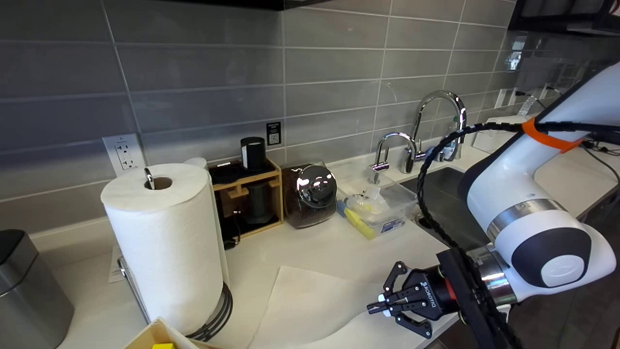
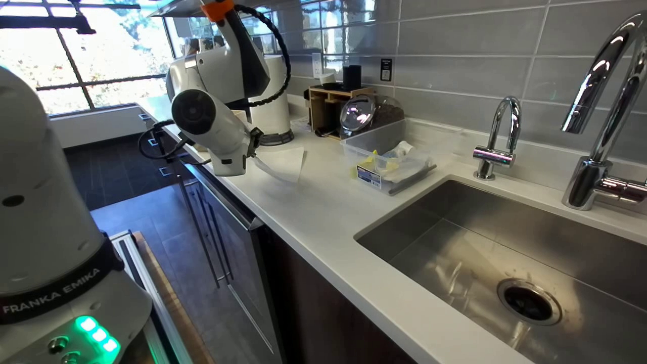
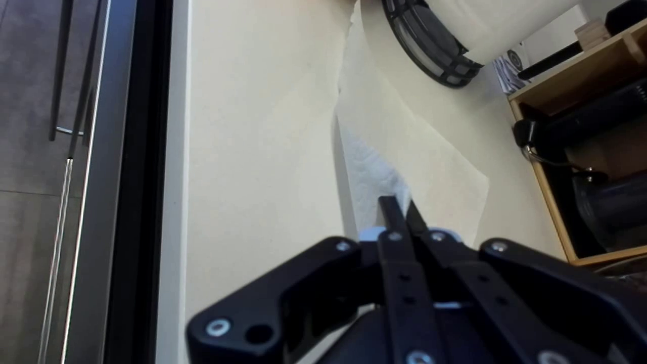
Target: Tear one paper towel from the roll.
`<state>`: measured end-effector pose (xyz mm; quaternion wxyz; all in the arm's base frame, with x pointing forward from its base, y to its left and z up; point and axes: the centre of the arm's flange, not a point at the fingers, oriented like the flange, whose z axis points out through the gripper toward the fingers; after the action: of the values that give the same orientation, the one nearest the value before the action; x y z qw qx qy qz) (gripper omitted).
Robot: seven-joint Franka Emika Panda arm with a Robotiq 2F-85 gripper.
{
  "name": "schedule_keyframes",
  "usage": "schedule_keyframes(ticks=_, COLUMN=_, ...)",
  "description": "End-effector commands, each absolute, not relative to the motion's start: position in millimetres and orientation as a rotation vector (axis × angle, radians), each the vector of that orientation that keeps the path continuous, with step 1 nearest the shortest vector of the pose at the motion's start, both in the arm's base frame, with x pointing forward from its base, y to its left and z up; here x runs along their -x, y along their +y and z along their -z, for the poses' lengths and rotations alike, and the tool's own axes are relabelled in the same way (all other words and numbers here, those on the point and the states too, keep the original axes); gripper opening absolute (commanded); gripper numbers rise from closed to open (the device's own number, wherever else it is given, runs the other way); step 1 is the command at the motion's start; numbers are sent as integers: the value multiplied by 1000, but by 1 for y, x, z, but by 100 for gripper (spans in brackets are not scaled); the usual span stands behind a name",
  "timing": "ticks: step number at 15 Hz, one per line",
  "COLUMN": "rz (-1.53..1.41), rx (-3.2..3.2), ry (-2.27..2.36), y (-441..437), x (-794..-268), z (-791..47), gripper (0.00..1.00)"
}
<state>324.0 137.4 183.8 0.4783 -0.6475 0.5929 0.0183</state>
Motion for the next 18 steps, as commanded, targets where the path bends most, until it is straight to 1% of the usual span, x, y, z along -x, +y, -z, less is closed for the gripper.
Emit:
schedule_keyframes(ticks=1, rz=-8, rx=1625, ry=1443, y=125, x=-330, z=-183, gripper=0)
schedule_keyframes(ticks=7, rz=225, rx=1911, ry=1456, y=55, x=-337, z=-181, gripper=0)
schedule_keyframes(ticks=11, rz=315, rx=2040, ry=1355, y=38, x=-352, z=-182, gripper=0)
schedule_keyframes(ticks=12, rz=330, rx=2052, ry=1343, y=34, x=-355, z=-183, gripper=26)
schedule_keyframes(ticks=13, rz=342, rx=2052, ry=1326, y=32, x=-356, z=-188, gripper=27)
schedule_keyframes(ticks=14, rz=355, rx=2056, ry=1307, y=31, x=-356, z=-194, gripper=32)
schedule_keyframes(ticks=18, rz=327, rx=2093, ry=1359, y=36, x=-337, z=-235, gripper=62)
